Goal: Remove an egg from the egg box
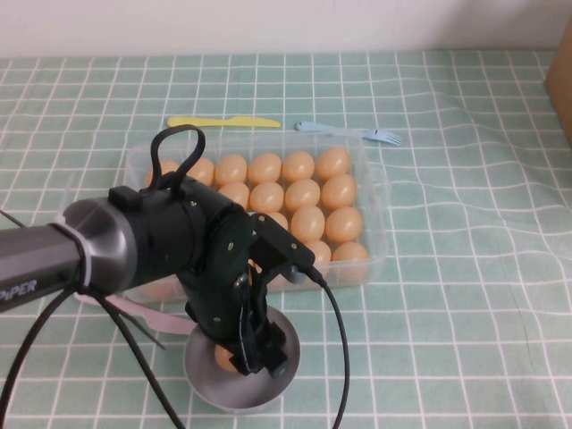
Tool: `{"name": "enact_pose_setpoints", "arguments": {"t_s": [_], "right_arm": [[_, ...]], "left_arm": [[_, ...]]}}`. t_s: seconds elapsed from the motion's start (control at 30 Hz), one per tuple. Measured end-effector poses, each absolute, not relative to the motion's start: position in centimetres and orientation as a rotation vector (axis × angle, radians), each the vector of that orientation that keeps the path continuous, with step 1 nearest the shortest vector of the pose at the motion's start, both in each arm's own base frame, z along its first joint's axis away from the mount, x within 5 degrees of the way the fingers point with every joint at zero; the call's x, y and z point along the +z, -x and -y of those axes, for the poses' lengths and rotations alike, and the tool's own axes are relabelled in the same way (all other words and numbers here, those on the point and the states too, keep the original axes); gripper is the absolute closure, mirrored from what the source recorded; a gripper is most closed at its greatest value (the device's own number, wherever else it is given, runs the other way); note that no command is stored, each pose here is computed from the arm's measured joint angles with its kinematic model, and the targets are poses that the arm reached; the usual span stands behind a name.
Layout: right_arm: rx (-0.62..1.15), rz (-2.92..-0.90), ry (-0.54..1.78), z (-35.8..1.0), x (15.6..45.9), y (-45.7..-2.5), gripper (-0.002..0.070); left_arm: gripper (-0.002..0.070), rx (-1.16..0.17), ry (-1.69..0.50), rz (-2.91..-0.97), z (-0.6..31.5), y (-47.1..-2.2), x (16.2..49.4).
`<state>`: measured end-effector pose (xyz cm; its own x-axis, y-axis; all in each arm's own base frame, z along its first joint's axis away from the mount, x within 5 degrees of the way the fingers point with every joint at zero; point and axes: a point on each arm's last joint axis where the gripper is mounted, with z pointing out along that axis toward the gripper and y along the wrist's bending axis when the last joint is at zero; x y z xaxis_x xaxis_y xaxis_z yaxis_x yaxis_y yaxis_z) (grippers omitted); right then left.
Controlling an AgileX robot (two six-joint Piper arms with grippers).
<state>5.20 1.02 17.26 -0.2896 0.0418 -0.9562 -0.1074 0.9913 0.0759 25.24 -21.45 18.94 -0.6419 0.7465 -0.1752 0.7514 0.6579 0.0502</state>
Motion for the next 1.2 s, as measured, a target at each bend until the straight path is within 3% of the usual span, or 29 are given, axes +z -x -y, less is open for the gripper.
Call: {"name": "enact_pose_setpoints", "arguments": {"t_s": [0.17, 0.4, 0.5, 0.63, 0.7, 0.9, 1.2], "right_arm": [[0.146, -1.859, 0.048, -1.0, 17.3, -5.2, 0.0694], [0.146, -1.859, 0.048, -1.0, 17.3, -5.2, 0.0694], [0.146, -1.859, 0.048, -1.0, 17.3, -5.2, 0.0694], [0.146, -1.859, 0.048, -1.0, 17.3, -5.2, 0.0694], [0.146, -1.859, 0.048, -1.0, 17.3, -5.2, 0.0694], [0.146, -1.859, 0.048, -1.0, 17.3, -5.2, 0.0694], [0.146, -1.859, 0.048, -1.0, 17.3, -5.2, 0.0694]], "left_arm": [[0.0181, -0.055, -1.213, -2.660, 21.3, -25.0, 20.2], [0.0180, -0.130, -1.136, -2.513, 20.0, -23.5, 25.9], [0.0274, -0.172, -1.086, -2.436, 18.9, -22.1, 29.1], [0.0548, -0.221, -1.026, -2.316, 17.1, -20.0, 33.0], [0.0622, -0.245, -0.997, -2.252, 16.4, -19.1, 34.5], [0.0673, -0.317, -0.904, -2.031, 13.5, -15.7, 35.9], [0.0676, -0.407, -0.788, -1.846, 10.3, -11.9, 31.8]]}}
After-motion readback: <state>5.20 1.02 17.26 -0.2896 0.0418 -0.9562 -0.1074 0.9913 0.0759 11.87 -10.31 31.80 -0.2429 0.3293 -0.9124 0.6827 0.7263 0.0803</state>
